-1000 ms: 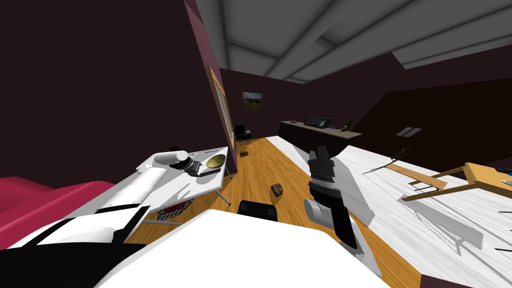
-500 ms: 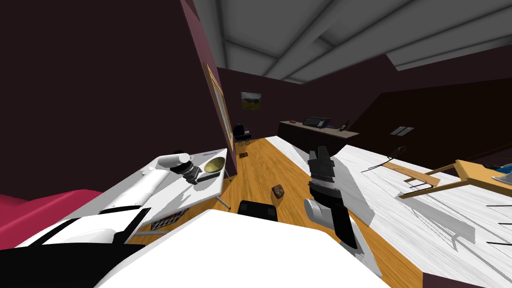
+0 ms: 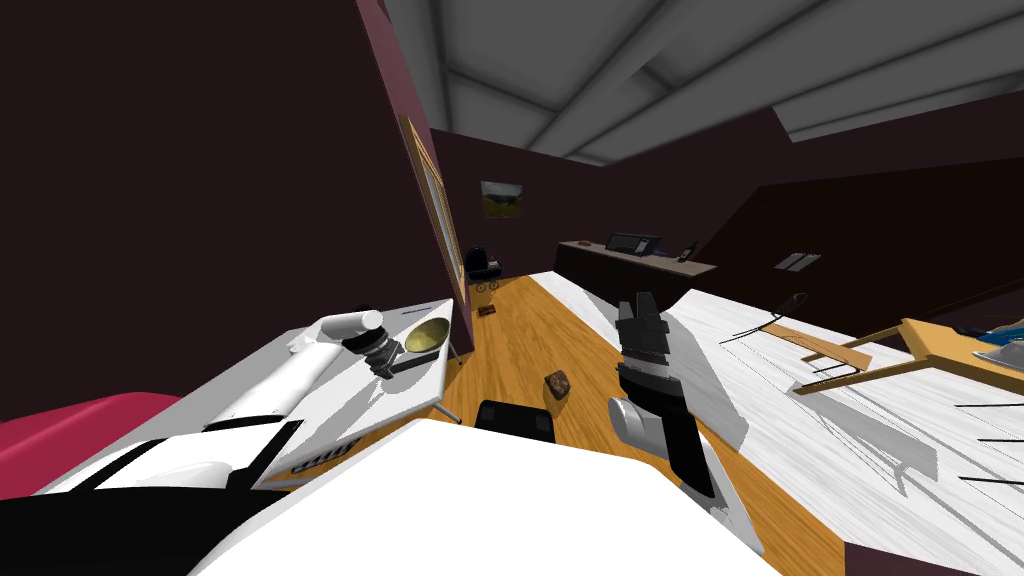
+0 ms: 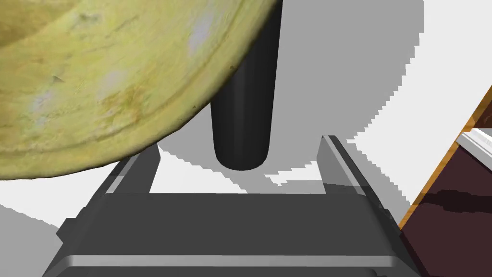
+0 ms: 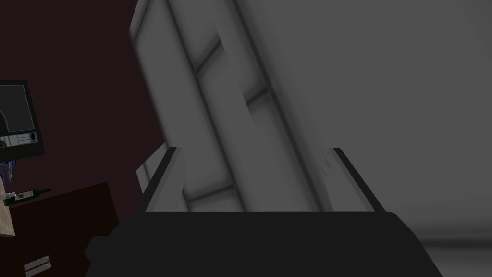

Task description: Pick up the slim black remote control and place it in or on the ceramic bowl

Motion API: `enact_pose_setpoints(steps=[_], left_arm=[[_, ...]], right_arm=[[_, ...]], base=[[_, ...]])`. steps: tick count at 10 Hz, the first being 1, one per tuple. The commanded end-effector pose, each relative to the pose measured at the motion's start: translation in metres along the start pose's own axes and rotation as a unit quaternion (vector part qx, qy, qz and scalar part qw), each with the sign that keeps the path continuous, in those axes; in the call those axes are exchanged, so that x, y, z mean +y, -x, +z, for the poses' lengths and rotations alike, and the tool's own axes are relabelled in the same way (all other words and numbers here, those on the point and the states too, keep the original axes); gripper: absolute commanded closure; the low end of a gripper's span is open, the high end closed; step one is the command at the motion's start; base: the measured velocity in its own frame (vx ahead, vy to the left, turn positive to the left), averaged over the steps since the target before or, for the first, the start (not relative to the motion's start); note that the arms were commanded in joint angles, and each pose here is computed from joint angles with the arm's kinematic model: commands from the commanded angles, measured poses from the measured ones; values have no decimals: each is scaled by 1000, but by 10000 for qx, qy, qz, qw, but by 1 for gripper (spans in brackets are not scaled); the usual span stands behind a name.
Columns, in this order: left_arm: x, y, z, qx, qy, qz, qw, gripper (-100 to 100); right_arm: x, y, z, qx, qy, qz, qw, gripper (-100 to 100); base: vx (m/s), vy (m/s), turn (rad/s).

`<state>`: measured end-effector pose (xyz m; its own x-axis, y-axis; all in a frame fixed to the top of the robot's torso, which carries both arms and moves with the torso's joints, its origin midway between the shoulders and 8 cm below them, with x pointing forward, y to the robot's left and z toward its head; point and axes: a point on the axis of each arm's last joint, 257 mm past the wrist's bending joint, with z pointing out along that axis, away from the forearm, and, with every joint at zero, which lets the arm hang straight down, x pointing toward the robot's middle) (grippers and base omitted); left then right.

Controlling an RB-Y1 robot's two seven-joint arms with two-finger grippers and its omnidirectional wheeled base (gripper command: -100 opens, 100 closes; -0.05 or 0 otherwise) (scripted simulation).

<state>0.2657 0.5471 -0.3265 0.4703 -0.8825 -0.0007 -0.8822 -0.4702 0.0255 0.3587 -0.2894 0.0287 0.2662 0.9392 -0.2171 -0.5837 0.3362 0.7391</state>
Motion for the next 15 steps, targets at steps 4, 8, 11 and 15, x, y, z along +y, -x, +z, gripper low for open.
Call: enact_pose_setpoints(steps=[4, 8, 11, 15], left_arm=[[1, -2, 16, 2, -6, -21, 10000, 100], [1, -2, 16, 2, -5, -20, 10000, 100], [1, -2, 7, 3, -18, -4, 10000, 100], [-13, 7, -18, -99, -301, -195, 9993, 100]], right_arm=[[0, 0, 0, 0, 0, 0, 10000, 0], [0, 0, 0, 0, 0, 0, 10000, 0], [0, 0, 0, 0, 0, 0, 10000, 0], [0, 0, 0, -1, 0, 1, 10000, 0]], base=[[-6, 4, -16], [0, 0, 0], [4, -2, 13], [-14, -68, 129]])
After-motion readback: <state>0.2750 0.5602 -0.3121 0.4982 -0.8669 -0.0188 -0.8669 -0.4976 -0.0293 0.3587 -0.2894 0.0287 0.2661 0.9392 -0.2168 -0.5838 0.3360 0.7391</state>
